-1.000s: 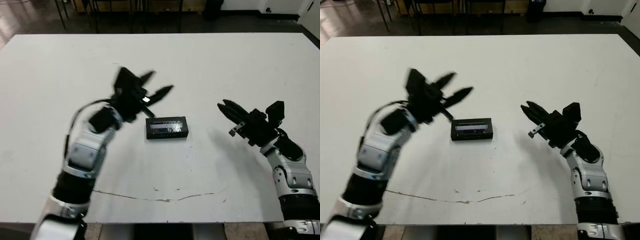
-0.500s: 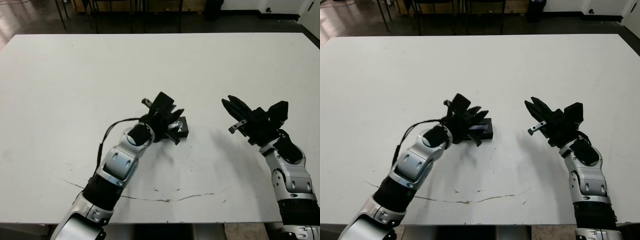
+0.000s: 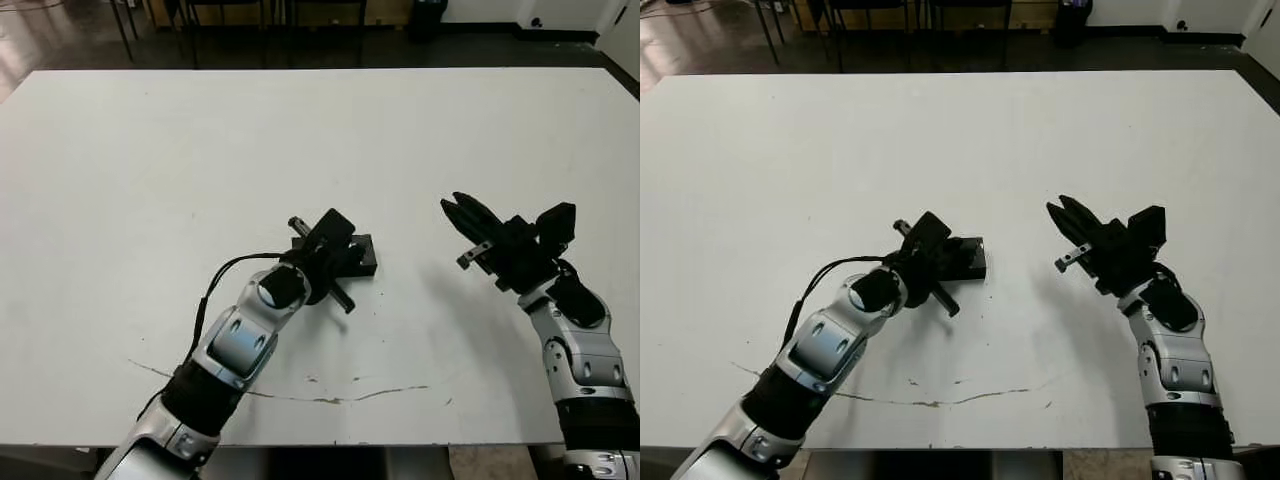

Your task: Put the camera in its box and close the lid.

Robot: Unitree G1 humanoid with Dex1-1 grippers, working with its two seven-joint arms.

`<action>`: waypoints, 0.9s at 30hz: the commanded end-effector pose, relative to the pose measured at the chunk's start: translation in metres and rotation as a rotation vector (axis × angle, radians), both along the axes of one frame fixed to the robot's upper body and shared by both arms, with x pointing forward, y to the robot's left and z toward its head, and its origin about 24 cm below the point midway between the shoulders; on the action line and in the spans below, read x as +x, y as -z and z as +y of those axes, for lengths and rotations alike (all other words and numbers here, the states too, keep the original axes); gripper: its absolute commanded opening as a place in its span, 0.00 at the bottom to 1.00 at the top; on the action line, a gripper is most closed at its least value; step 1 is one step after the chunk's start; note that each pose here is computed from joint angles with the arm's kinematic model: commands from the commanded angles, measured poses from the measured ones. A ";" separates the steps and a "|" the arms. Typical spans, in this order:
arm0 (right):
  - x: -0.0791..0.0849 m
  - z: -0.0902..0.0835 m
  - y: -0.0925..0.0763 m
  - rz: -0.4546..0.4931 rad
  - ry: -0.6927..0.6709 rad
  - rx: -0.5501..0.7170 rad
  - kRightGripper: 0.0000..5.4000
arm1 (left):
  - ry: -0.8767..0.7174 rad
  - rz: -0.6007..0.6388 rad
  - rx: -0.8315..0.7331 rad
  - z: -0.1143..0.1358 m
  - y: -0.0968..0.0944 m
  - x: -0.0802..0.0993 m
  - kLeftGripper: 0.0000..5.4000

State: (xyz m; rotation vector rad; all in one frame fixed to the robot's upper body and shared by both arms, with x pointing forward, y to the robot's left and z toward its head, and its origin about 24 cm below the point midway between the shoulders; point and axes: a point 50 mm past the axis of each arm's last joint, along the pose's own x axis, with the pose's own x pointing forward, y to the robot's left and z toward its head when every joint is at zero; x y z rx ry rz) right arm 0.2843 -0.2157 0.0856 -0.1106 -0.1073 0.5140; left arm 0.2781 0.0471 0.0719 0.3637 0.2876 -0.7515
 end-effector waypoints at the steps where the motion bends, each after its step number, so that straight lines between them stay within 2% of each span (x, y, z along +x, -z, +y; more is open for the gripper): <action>1: 0.000 -0.002 0.002 0.012 0.002 -0.008 0.00 | -0.036 0.110 0.008 0.021 0.017 -0.011 0.00; 3: 0.000 -0.001 0.001 0.010 0.003 -0.001 0.00 | -0.066 0.090 -0.055 0.027 0.003 -0.011 0.00; 9: 0.000 0.004 -0.003 -0.014 0.012 0.016 0.00 | -0.156 -0.129 -0.221 0.053 -0.051 0.003 0.00; 12: 0.001 0.006 -0.006 -0.047 0.027 0.011 0.00 | -0.282 -0.197 -0.375 0.073 -0.067 0.007 0.00; 14: 0.002 0.008 -0.007 -0.071 0.050 0.008 0.00 | -0.366 -0.225 -0.488 0.084 -0.072 0.007 0.00; 17: 0.003 0.012 -0.009 -0.104 0.090 0.019 0.00 | -0.485 -0.357 -0.589 0.101 -0.075 0.005 0.00; 21: 0.006 0.020 -0.017 -0.144 0.138 0.015 0.00 | -0.663 -0.577 -0.519 0.132 -0.066 0.010 0.00; 27: 0.017 0.036 -0.039 -0.188 0.248 0.005 0.00 | -0.781 -0.645 -0.418 0.162 -0.049 0.025 0.00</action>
